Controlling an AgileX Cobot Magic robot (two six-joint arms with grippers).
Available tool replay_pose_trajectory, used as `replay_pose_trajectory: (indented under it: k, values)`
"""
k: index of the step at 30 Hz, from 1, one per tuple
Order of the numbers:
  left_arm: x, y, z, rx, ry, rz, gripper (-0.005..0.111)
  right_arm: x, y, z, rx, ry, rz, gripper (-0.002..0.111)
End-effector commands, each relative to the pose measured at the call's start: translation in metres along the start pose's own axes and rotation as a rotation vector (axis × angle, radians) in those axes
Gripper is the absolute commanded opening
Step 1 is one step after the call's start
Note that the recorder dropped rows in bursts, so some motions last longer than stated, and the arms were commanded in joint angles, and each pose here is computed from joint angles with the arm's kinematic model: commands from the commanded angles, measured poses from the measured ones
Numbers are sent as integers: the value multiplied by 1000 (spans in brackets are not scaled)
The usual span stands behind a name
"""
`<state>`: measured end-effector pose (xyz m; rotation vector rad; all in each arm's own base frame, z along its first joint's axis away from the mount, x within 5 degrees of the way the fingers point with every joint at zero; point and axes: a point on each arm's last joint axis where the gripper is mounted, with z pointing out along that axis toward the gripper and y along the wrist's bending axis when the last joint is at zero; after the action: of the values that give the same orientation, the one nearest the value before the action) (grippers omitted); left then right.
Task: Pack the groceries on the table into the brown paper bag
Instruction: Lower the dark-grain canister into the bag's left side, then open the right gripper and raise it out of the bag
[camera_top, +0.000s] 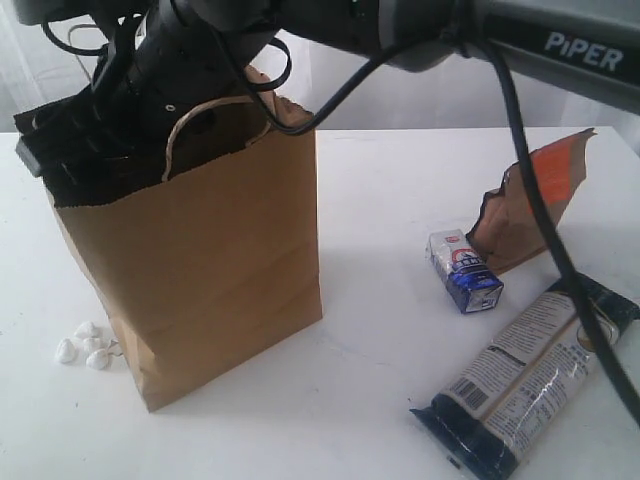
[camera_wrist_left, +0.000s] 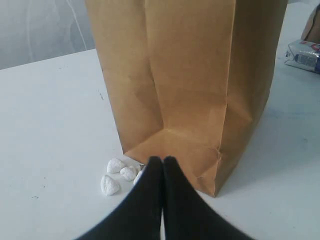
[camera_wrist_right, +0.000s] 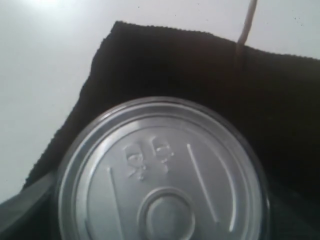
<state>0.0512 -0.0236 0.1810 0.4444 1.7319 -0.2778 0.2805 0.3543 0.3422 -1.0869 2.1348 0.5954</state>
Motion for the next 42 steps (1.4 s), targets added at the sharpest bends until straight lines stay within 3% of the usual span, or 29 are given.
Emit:
replay_pose_trajectory:
  k: [1, 4, 10, 23, 25, 29, 36, 42]
  values:
    - [1, 0, 0, 4, -1, -2, 0, 2, 2, 4, -8, 18, -12, 1]
    - [1, 0, 0, 4, -1, -2, 0, 3, 2, 4, -10, 26, -10, 15]
    - [1, 0, 0, 4, -1, -2, 0, 2, 4, -6, -16, 37, -31, 70]
    - [1, 0, 0, 4, -1, -2, 0, -8, 7, -29, -9, -33, -92, 71]
    - [1, 0, 0, 4, -1, -2, 0, -8, 7, -29, -9, -33, -94, 80]
    - [1, 0, 0, 4, -1, -2, 0, -8, 7, -29, -8, -29, -96, 89]
    - [1, 0, 0, 4, -1, -2, 0, -9, 7, -30, -8, -32, -96, 89]
    - [1, 0, 0, 4, -1, -2, 0, -26, 11, -60, 3, -148, -108, 89]
